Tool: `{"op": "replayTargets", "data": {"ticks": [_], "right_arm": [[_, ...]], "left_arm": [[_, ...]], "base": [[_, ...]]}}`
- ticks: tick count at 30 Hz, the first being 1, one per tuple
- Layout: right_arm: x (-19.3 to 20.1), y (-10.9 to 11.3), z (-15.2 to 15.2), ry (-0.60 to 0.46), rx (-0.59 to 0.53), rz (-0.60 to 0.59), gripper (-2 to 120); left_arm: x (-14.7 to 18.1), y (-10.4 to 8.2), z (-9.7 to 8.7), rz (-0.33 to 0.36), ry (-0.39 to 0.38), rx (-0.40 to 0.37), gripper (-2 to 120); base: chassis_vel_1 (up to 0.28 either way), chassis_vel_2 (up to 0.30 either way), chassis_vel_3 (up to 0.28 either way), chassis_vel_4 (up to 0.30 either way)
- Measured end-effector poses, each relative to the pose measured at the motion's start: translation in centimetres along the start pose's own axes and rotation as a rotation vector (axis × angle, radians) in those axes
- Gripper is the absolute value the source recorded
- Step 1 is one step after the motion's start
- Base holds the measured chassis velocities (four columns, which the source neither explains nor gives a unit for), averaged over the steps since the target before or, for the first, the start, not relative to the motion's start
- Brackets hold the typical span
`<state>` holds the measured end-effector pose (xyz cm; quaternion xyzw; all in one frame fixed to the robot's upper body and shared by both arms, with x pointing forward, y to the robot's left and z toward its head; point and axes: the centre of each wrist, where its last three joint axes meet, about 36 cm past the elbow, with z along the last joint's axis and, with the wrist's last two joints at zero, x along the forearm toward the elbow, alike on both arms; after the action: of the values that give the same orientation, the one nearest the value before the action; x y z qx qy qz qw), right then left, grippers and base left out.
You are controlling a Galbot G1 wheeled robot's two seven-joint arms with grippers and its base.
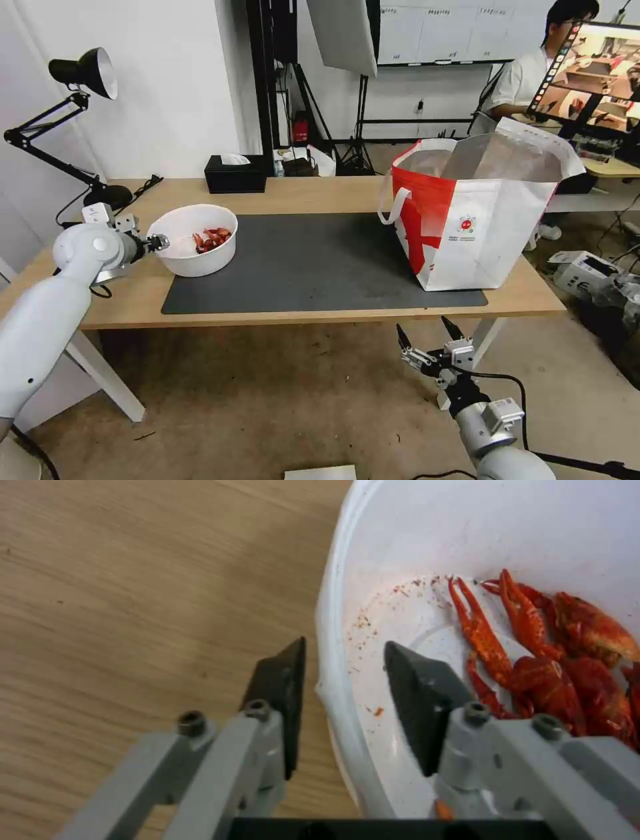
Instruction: Pick up the trash from the table and place it into the takeout bag.
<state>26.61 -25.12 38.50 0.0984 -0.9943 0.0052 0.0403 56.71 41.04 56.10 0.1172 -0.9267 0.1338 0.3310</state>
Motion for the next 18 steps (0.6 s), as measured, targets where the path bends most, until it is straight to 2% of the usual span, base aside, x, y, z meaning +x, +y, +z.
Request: {"op": "replayTargets", "data": {"ticks": [2,4,5,8,18], "right_arm": [[0.00,0.00,0.00,0.000,0.000,0.000,100],[0.00,0.00,0.00,0.000,0.000,0.000,100],[0.00,0.00,0.00,0.000,0.000,0.000,100],[0.00,0.00,0.00,0.000,0.000,0.000,100],[0.00,0.00,0.00,0.000,0.000,0.000,100]], "left_arm": [[0.00,-0.01,0.00,0.000,0.000,0.000,25],[-0.01,-0.01,0.04,0.000,0.001,0.000,16],[-0.01,-0.01,0.04,0.000,0.001,0.000,16],[-0.10,-0.03,0.21,0.006,0.004,0.004,1],[0.36,0.16,0.34,0.059,-0.005,0.011,0]], "base": [[0.000,0.000,0.000,0.000],[0.000,0.000,0.000,0.000],[0.000,0.000,0.000,0.000],[0.000,0.000,0.000,0.000],[0.000,0.000,0.000,0.000]]}}
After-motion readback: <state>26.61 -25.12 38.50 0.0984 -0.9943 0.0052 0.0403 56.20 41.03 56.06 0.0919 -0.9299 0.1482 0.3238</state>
